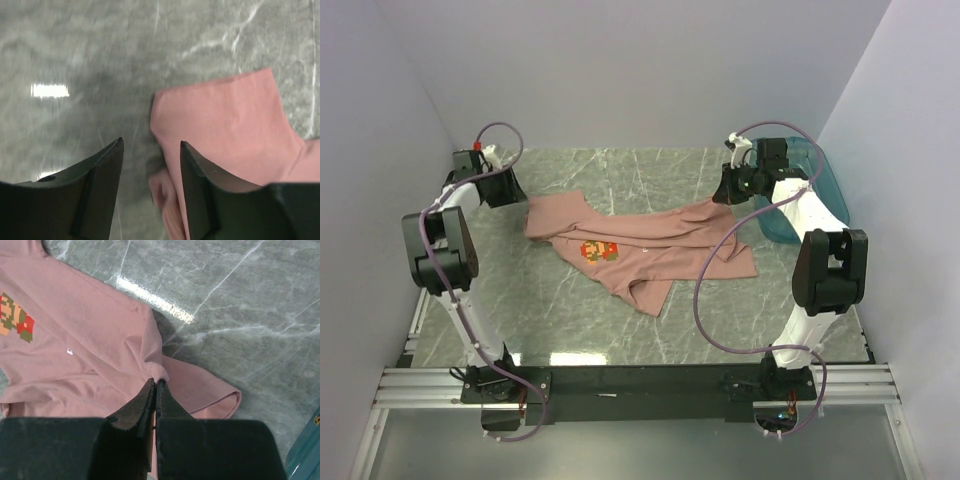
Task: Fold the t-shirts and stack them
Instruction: Flatten the tshirt out
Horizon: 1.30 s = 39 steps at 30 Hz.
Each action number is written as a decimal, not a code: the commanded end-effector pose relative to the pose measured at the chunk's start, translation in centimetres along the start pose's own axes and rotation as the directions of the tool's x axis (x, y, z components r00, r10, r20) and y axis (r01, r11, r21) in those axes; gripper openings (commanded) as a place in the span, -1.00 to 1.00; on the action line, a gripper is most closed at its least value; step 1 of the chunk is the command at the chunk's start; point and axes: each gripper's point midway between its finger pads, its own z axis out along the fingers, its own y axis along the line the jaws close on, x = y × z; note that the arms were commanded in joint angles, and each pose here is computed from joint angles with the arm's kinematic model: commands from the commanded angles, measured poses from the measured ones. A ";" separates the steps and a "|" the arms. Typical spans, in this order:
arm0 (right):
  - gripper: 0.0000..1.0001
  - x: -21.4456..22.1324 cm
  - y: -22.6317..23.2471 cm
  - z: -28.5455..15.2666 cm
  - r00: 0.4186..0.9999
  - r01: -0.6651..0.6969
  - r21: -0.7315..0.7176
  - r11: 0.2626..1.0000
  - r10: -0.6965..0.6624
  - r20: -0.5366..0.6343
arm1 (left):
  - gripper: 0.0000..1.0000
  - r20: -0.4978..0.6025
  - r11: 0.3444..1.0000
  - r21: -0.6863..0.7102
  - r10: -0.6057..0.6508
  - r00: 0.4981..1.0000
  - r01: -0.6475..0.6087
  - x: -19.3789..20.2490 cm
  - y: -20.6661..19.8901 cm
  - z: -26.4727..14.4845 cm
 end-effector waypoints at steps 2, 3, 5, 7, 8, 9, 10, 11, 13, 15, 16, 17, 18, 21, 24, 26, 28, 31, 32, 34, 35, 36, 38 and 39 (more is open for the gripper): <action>-1.00 -2.1 0.1 -0.2 0.998 0.040 -0.018 0.999 -0.038 0.057 | 0.04 -0.002 0.994 0.067 0.085 0.996 -0.084 -1.9 -1.5 2.3; -1.00 -2.1 0.0 -0.2 0.998 0.040 -0.016 0.999 -0.039 0.055 | 0.02 -0.007 0.994 0.071 0.085 0.996 -0.085 -2.3 -1.8 2.5; -1.00 -2.1 0.1 -0.2 0.997 0.042 -0.016 0.999 -0.041 0.058 | -0.01 -0.035 0.994 0.077 0.078 0.996 -0.075 -1.6 -1.8 3.6; -1.00 -2.1 0.1 -0.2 0.998 0.042 -0.018 0.999 -0.041 0.056 | -0.05 -0.050 0.994 0.078 0.074 0.996 -0.070 -1.3 -1.8 4.0; -1.00 -2.2 0.1 -0.2 0.998 0.040 -0.017 0.999 -0.039 0.058 | -0.05 -0.054 0.995 0.076 0.071 0.996 -0.067 -1.2 -1.7 4.1; -1.00 -2.2 0.2 -0.2 0.997 0.042 -0.021 0.999 -0.041 0.059 | -0.07 -0.056 0.994 0.082 0.072 0.996 -0.067 -1.1 -1.8 4.1; -1.00 -2.1 0.1 -0.1 0.998 0.039 -0.021 0.999 -0.038 0.056 | -0.07 -0.054 0.994 0.082 0.073 0.996 -0.068 -1.1 -1.8 4.2; -1.00 -2.1 0.1 -0.1 0.998 0.037 -0.021 0.999 -0.036 0.056 | -0.07 -0.057 0.994 0.081 0.073 0.996 -0.068 -1.0 -1.8 4.2; -1.00 -2.1 0.0 -0.1 0.998 0.036 -0.020 0.999 -0.035 0.054 | -0.10 -0.067 0.994 0.083 0.073 0.995 -0.067 -0.7 -1.8 4.5; -1.00 -2.2 0.1 -0.2 0.998 0.037 -0.019 0.999 -0.036 0.054 | -0.13 -0.082 0.995 0.077 0.069 0.994 -0.062 -0.4 -1.6 4.9; -1.00 -2.2 0.1 -0.2 0.998 0.036 -0.017 0.999 -0.035 0.054 | -0.14 -0.089 0.994 0.086 0.069 0.994 -0.061 -0.2 -1.6 5.3; -1.00 -2.2 0.1 -0.3 0.998 0.037 -0.016 0.999 -0.036 0.055 | -0.18 -0.102 0.995 0.087 0.065 0.993 -0.057 0.1 -1.5 5.4; -1.00 -2.2 0.1 -0.3 0.998 0.037 -0.015 0.999 -0.036 0.057 | -0.20 -0.103 0.995 0.086 0.064 0.993 -0.055 0.0 -1.4 5.5; -1.00 -2.3 0.1 -0.4 0.998 0.036 -0.013 0.999 -0.035 0.058 | -0.28 -0.120 0.995 0.090 0.060 0.991 -0.049 0.7 -1.3 6.0; -1.00 -2.2 0.0 -0.4 0.998 0.036 -0.014 0.999 -0.035 0.055 | -0.35 -0.118 0.994 0.093 0.061 0.991 -0.050 0.7 -1.4 6.0; -1.00 -2.2 0.1 -0.4 0.998 0.035 -0.015 0.999 -0.034 0.056 | -0.46 -0.119 0.994 0.099 0.062 0.991 -0.050 0.7 -1.4 6.1; -1.00 -2.2 0.2 -0.4 0.998 0.036 -0.016 0.999 -0.035 0.055 | -0.57 -0.110 0.993 0.107 0.061 0.992 -0.049 0.3 -1.6 6.1; -1.00 -2.4 0.2 -0.8 0.998 0.038 -0.015 0.999 -0.037 0.059 | -0.90 -0.084 0.989 0.138 0.061 0.995 -0.049 -0.9 -2.6 5.5; -1.00 -2.7 0.4 -1.1 0.997 0.046 -0.013 0.999 -0.045 0.066 | -0.99 -0.072 0.987 0.151 0.063 0.995 -0.052 -1.3 -3.0 5.2; -1.00 -3.3 0.7 -1.8 0.996 0.058 -0.014 0.998 -0.057 0.068 | -0.99 -0.006 0.983 0.167 0.077 0.997 -0.075 -3.6 -4.3 3.3; -1.00 -3.8 1.0 -2.6 0.993 0.089 -0.010 0.996 -0.088 0.078 | -0.99 0.023 0.981 0.174 0.084 0.996 -0.087 -4.5 -4.9 2.3; -1.00 -4.0 1.3 -3.5 0.993 0.099 -0.002 0.995 -0.098 0.072 | -0.99 0.079 0.978 0.179 0.097 0.992 -0.110 -6.0 -6.2 -0.3; -1.00 -6.0 2.3 -6.1 0.976 0.183 0.030 0.983 -0.185 0.116 | -0.99 0.144 0.972 0.188 0.111 0.983 -0.137 -6.3 -7.4 -3.0; -1.00 -6.6 2.6 -7.6 0.970 0.207 0.056 0.977 -0.212 0.119 | -0.99 0.260 0.966 0.186 0.128 0.957 -0.180 -8.9 -9.4 -7.6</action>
